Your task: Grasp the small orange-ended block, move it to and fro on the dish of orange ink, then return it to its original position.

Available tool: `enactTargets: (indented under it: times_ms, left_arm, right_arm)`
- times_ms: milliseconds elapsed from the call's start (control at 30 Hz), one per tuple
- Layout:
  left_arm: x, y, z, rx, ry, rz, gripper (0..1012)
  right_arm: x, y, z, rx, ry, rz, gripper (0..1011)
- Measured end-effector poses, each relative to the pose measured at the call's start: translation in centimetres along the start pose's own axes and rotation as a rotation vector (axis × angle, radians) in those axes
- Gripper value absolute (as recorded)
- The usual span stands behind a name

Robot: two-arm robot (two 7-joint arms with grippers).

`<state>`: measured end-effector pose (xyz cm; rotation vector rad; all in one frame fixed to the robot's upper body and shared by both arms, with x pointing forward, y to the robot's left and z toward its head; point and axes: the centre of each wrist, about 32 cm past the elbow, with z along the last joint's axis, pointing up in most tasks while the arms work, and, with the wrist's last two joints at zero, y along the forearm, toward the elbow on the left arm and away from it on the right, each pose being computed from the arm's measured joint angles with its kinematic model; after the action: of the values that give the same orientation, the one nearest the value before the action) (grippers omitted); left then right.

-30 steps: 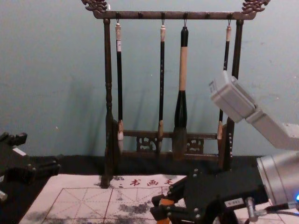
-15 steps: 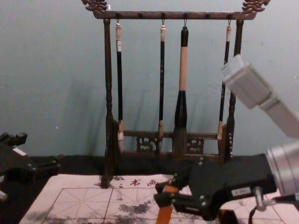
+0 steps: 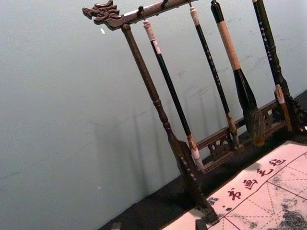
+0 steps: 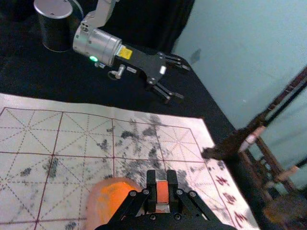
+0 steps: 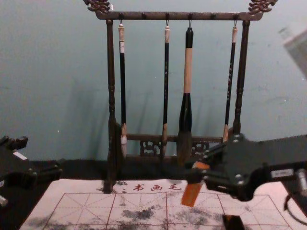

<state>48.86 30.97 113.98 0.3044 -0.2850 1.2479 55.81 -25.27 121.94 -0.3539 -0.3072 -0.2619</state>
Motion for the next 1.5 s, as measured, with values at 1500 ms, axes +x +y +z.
enactTargets:
  times_ms: [1500]
  left_arm:
    - [0.00,0.00,0.00,0.000,0.000,0.000,1001]
  right_arm:
    - [-0.9,-4.0,-3.9,-0.113,0.132,-0.108,133]
